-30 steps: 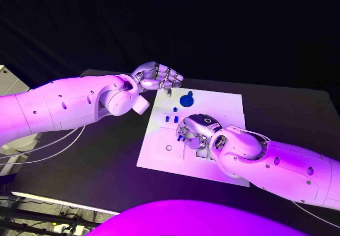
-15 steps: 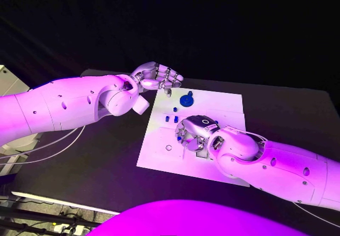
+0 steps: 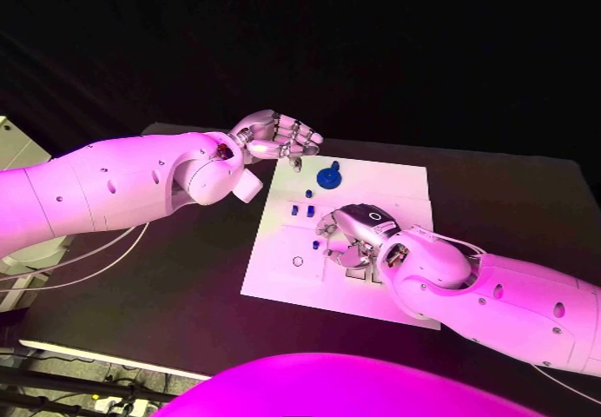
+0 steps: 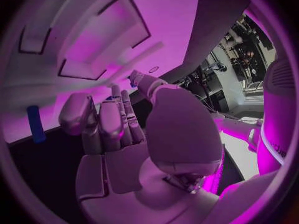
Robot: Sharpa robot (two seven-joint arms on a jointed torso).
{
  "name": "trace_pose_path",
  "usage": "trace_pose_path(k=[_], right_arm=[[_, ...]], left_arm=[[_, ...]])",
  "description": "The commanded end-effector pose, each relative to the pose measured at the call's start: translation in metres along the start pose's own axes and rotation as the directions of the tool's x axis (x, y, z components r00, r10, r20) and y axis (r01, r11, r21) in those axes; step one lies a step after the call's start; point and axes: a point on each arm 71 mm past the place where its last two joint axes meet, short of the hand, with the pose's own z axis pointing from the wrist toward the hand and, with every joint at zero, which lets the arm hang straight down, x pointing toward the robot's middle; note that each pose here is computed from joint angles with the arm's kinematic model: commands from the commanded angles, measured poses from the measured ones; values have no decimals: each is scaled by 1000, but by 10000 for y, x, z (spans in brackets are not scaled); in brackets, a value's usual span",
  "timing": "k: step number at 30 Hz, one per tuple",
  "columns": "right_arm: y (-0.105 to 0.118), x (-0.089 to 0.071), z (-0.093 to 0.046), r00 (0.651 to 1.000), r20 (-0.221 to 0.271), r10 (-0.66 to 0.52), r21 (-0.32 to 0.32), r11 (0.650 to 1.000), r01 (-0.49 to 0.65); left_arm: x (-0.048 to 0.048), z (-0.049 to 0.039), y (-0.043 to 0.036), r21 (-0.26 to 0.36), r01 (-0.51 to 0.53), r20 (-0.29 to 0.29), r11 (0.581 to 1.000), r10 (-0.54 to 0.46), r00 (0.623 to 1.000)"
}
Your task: Assemble the parts on the task board
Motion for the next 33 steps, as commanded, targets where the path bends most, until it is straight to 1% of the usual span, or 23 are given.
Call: trace_pose_path(k=[1, 4, 7, 11, 14, 17, 23, 28, 33], right_arm=[[-14, -79, -77, 998, 52, 24, 3, 1000, -24], [-64, -182, -163, 997, 65, 40, 11, 999, -41], [-163, -312, -248, 996, 61, 61, 36, 997, -63], [-397, -495, -358, 996, 29, 79, 114, 990, -82], [-599, -624, -435, 997, 29, 71, 168, 983, -75], [-773, -706, -482, 998, 28, 59, 208, 976, -63], [-891, -733, -473, 999, 11, 32, 223, 974, -33], [-914, -707, -425, 1000, -5, 4, 220, 975, -3], [-912, -675, -357, 1000, -10, -14, 216, 976, 16]], left_arm=[[7, -1, -8, 2, 11, -17, 1000, -11, 1000], [-5, -5, -3, 0, 10, -15, 1000, -10, 1000], [-12, -7, 0, -1, 10, -14, 1000, -10, 1000], [-16, -10, 1, -1, 10, -15, 1000, -10, 1000], [-14, -11, 0, 1, 11, -18, 1000, -11, 1000], [-14, -13, 0, 3, 11, -20, 1000, -11, 1000], [-8, -11, -1, 3, 12, -23, 1000, -12, 1000], [-6, -10, -1, 4, 12, -25, 1000, -12, 1000], [-6, -9, -1, 4, 12, -25, 1000, -12, 1000]])
